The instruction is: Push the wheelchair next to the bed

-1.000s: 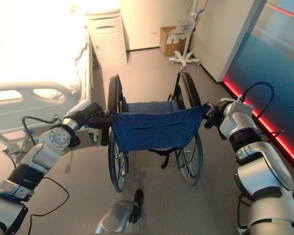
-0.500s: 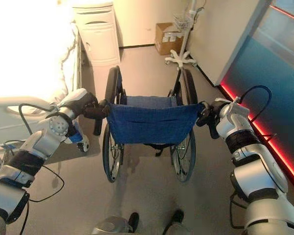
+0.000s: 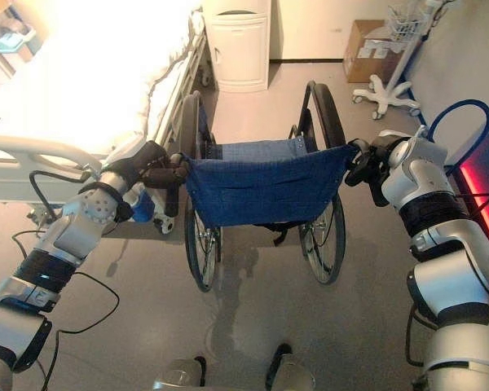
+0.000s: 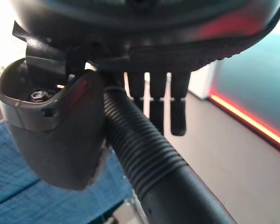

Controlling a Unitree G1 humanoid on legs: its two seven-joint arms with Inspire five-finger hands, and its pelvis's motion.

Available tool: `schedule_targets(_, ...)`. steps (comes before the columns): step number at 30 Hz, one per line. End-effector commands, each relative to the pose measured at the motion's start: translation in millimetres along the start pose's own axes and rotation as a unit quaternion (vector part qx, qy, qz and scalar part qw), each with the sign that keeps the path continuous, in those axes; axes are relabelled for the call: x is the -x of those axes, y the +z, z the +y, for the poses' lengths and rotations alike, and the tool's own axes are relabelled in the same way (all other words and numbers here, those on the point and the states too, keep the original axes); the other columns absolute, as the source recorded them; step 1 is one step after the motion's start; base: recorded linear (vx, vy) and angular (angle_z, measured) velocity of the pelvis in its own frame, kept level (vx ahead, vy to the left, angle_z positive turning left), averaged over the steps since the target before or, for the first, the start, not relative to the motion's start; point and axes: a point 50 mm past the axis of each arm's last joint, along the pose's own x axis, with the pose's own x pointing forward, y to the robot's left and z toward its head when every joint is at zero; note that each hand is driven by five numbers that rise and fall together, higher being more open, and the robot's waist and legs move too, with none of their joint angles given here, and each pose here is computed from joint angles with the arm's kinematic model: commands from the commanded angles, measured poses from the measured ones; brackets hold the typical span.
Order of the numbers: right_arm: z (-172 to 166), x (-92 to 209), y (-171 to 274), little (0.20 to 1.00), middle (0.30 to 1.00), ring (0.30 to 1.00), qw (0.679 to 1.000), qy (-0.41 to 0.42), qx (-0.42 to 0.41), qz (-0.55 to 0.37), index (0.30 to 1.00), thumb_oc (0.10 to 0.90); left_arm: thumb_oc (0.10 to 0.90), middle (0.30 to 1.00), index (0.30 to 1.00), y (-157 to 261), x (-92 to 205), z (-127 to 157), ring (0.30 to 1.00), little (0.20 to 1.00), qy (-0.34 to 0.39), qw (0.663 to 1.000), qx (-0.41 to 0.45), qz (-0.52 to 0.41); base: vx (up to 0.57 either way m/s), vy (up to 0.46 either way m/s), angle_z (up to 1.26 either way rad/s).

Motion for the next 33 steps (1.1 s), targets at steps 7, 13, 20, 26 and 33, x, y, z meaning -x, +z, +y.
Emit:
schedule_targets(7, 37, 14, 72, 0.3, 0.3, 0.3, 0.967, -0.006, 0.194, -0.167, 0.3, 0.4, 0.4, 0.3, 0.3, -36, 22, -108, 0.3, 0.3, -0.186, 0.976, -0.063, 0.095, 0.35, -0.189, 0.31)
schedule_targets(13, 53, 8, 86, 0.3, 0.3, 0.3, 0.976, -0.006, 0.157, -0.148, 0.3, 0.4, 0.4, 0.3, 0.3, -36, 25, -108, 0.3, 0.3, -0.159, 0.98, -0.079, 0.092, 0.47, -0.06, -0.24)
schedule_targets(20, 80, -2, 81, 0.3, 0.3, 0.3, 0.983, 0.068, 0.128, -0.112, 0.3, 0.4, 0.4, 0.3, 0.3, -50, 20, -92, 0.3, 0.3, -0.138, 0.979, -0.067, 0.134, 0.47, 0.174, -0.85)
schedule_targets(26, 110, -7, 65, 0.3, 0.3, 0.3, 0.983, 0.108, 0.107, -0.101, 0.3, 0.4, 0.4, 0.3, 0.3, -56, 11, -76, 0.3, 0.3, -0.121, 0.975, -0.08, 0.167, 0.32, 0.189, -0.26)
schedule_targets(33, 96, -9, 76, 0.3, 0.3, 0.3, 0.984, 0.07, 0.104, -0.124, 0.3, 0.4, 0.4, 0.3, 0.3, -38, -9, -60, 0.3, 0.3, -0.07, 0.984, -0.055, 0.154, 0.2, 0.025, 0.12)
